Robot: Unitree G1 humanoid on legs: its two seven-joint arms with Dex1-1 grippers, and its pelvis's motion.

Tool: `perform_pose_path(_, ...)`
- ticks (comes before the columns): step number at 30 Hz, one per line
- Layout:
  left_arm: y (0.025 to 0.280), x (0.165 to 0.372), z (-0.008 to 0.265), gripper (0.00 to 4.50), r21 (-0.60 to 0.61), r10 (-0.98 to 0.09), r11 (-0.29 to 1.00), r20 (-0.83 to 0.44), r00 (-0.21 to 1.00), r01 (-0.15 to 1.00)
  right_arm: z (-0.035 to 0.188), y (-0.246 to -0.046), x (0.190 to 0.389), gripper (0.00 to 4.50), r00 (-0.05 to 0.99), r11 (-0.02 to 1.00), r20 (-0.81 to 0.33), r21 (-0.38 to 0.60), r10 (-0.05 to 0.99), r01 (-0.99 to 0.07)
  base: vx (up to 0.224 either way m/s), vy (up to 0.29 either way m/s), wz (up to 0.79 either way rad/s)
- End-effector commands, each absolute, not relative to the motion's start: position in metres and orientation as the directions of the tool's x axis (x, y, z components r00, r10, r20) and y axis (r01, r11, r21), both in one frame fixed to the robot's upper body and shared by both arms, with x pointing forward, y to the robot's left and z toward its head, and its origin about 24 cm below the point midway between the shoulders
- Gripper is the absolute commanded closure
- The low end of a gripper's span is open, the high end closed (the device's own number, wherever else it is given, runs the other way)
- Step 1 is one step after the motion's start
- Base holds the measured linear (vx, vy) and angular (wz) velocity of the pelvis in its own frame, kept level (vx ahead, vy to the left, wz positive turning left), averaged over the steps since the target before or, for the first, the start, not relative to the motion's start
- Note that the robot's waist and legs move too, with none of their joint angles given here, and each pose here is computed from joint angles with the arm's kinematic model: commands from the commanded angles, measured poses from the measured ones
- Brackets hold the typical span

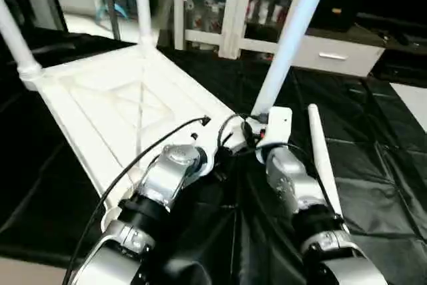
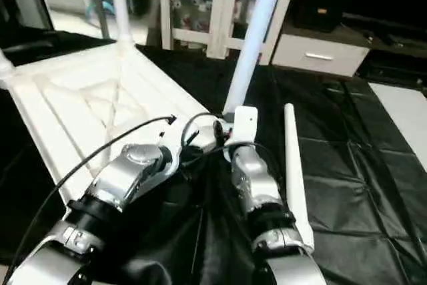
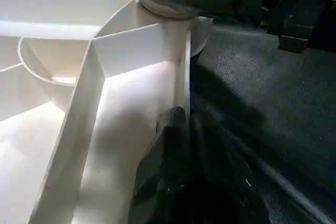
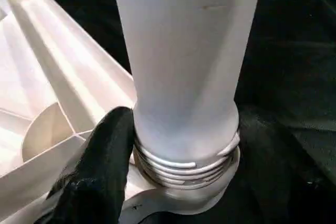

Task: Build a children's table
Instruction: Rotate leg to tighten

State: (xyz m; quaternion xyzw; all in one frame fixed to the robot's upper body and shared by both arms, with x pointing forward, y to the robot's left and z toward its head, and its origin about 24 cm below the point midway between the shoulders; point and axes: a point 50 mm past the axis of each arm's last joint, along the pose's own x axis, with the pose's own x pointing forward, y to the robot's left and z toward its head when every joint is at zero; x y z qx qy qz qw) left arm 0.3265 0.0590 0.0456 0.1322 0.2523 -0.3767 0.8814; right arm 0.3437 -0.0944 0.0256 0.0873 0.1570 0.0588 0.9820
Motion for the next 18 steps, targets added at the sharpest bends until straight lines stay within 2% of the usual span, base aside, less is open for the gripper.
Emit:
perform_pose_path(1,0.055,0.331,0.056,4.50,0.056,-0.610,0.678,-0.513,0.604,0.733,-0.006,-0.095,0.329,1.81,0.885,0.978,-0.444,0.203,0.142,-0.054,0.000,0.000,0.00)
perform_pose_path(4,0.058,0.332,0.056,4.50,0.058,-0.602,0.686,-0.515,0.610,0.725,-0.003,-0.094,0.331,1.81,0.896,0.978,-0.418,0.195,0.153,-0.075,0.000,0.000,0.00)
perform_pose_path(5,0.058,0.332,0.056,4.50,0.058,-0.602,0.686,-0.515,0.611,0.725,-0.002,-0.094,0.332,1.25,0.897,0.977,-0.414,0.197,0.156,-0.079,0.000,0.000,0.00)
perform_pose_path(7,0.061,0.332,0.055,4.50,0.059,-0.604,0.681,-0.518,0.606,0.730,0.011,-0.091,0.335,1.11,0.920,0.967,-0.331,0.207,0.211,-0.147,0.000,0.000,0.00)
perform_pose_path(9,0.061,0.332,0.055,4.50,0.059,-0.604,0.681,-0.518,0.606,0.730,0.011,-0.091,0.335,1.05,0.920,0.967,-0.331,0.207,0.211,-0.147,0.000,0.000,0.00)
perform_pose_path(10,0.063,0.331,0.055,4.50,0.060,-0.608,0.676,-0.517,0.602,0.734,0.016,-0.092,0.336,0.77,0.924,0.963,-0.305,0.207,0.229,-0.170,0.000,0.000,0.00)
perform_pose_path(11,0.063,0.331,0.055,4.50,0.060,-0.608,0.676,-0.517,0.602,0.734,0.016,-0.092,0.336,0.69,0.924,0.963,-0.305,0.207,0.229,-0.170,0.000,0.000,0.00)
perform_pose_path(13,0.068,0.329,0.055,4.50,0.063,-0.632,0.641,-0.523,0.572,0.765,0.028,-0.100,0.335,0.62,0.928,0.954,-0.263,0.217,0.262,-0.208,0.000,0.000,0.00)
perform_pose_path(15,0.072,0.327,0.055,4.50,0.068,-0.650,0.609,-0.529,0.546,0.790,0.035,-0.107,0.332,0.26,0.924,0.948,-0.247,0.205,0.293,-0.246,0.000,0.000,0.00)
perform_pose_path(18,0.082,0.322,0.053,4.50,0.086,-0.676,0.540,-0.547,0.493,0.837,0.047,-0.123,0.323,0.26,0.893,0.919,-0.235,0.192,0.384,-0.345,0.019,-0.015,0.02)
